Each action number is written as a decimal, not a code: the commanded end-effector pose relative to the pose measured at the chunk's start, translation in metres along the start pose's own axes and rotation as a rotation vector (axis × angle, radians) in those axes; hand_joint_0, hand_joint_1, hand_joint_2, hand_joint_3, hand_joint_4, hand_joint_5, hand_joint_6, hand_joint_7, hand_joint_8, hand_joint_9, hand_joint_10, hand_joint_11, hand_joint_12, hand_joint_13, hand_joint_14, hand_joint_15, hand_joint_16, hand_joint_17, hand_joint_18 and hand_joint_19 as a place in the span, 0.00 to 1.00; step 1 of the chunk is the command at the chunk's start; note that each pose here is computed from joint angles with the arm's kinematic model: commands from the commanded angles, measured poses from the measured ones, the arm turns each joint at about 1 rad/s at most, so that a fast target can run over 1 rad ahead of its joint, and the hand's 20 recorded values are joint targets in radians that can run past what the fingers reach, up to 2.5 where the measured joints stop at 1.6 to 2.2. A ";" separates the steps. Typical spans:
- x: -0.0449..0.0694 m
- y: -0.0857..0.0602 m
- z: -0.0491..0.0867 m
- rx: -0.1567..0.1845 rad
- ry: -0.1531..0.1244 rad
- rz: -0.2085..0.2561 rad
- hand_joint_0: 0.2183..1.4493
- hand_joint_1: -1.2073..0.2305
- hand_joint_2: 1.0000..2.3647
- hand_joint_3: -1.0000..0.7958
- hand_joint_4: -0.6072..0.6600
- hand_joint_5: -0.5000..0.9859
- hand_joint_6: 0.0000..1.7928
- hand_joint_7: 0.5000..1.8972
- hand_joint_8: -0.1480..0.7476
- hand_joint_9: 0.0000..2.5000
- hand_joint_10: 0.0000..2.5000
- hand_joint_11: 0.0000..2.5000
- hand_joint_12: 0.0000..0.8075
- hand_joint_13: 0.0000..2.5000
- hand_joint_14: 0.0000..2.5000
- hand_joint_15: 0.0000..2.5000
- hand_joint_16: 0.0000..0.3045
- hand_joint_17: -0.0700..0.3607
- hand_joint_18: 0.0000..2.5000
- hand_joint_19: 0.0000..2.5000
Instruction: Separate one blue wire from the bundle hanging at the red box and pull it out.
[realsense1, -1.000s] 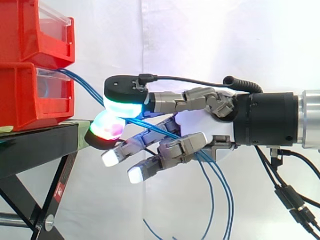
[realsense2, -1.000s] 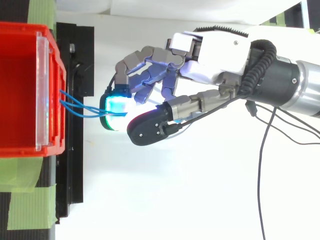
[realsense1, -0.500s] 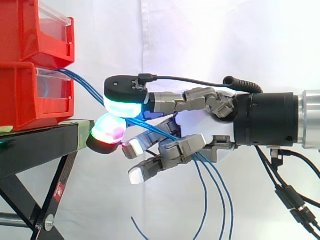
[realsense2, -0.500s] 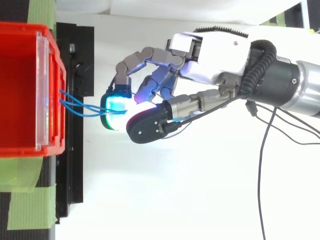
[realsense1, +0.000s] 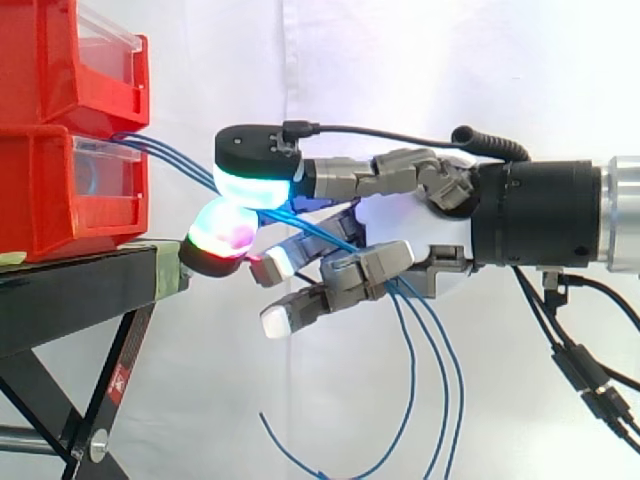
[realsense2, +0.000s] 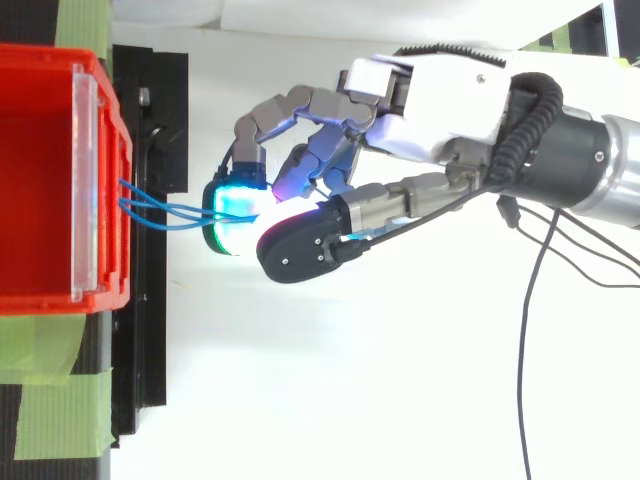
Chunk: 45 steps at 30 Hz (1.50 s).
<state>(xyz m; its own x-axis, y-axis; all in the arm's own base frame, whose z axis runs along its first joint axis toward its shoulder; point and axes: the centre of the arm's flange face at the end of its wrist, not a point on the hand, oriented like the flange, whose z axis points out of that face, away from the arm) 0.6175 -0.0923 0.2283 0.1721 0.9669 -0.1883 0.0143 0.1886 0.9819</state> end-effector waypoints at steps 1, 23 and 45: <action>-0.005 0.009 -0.003 0.000 -0.004 -0.041 0.36 0.39 0.01 0.40 0.63 0.20 0.45 0.35 0.57 0.44 0.00 0.51 0.37 0.59 0.27 0.52 0.18 0.45 0.29 0.24; -0.030 0.045 -0.017 0.013 -0.055 -0.219 0.36 0.38 0.01 0.40 0.63 0.20 0.45 0.35 0.56 0.43 0.00 0.50 0.37 0.58 0.25 0.53 0.18 0.45 0.29 0.24; -0.049 0.093 -0.011 -0.059 -0.116 -0.318 0.38 0.27 0.01 0.37 0.64 0.20 0.45 0.34 0.55 0.41 0.01 0.48 0.36 0.58 0.22 0.54 0.18 0.44 0.28 0.24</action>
<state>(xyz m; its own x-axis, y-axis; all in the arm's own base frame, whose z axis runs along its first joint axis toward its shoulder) 0.6013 -0.1196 0.3196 0.2718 0.8480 -0.4551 0.0329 0.4644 0.8850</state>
